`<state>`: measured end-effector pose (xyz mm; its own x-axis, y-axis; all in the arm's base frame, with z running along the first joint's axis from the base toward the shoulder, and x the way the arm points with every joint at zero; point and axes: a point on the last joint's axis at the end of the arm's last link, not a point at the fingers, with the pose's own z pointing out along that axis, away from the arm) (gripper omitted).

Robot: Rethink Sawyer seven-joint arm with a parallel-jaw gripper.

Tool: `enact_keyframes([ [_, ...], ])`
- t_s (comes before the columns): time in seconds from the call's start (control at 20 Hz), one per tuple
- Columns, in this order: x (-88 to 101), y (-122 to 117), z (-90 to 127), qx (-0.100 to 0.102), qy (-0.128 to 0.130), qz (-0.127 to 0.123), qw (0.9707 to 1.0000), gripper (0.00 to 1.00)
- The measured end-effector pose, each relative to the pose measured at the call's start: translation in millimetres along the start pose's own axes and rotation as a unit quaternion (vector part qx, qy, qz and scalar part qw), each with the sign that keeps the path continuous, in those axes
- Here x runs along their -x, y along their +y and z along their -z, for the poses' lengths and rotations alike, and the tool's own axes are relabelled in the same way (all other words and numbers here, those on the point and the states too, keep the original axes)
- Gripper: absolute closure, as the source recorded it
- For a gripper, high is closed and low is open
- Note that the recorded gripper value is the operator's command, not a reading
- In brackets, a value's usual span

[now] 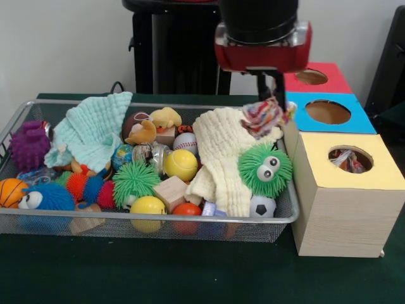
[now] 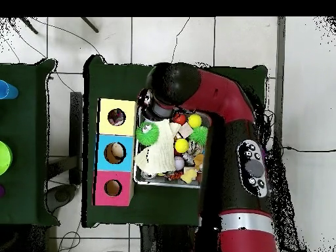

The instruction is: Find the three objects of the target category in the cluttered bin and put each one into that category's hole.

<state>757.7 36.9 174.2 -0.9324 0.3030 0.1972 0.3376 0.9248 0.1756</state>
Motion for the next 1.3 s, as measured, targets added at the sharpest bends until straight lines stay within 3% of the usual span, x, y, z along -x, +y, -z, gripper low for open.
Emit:
enact_keyframes([
  [0.15, 6.1, 28.3, -3.5, 0.020, -0.043, 0.005, 0.9989, 1.00],
  [0.35, 6.7, 62.4, -13.3, 0.040, -0.073, 0.011, 0.9965, 1.00],
  [0.65, -3.5, 95.5, -24.8, 0.061, -0.064, 0.013, 0.9960, 1.00],
  [0.8, -9.4, 106.1, -31.8, 0.062, -0.058, 0.016, 0.9963, 1.00],
  [1.3, -27.6, 112.0, -60.6, 0.027, -0.040, 0.024, 0.9985, 1.00],
])
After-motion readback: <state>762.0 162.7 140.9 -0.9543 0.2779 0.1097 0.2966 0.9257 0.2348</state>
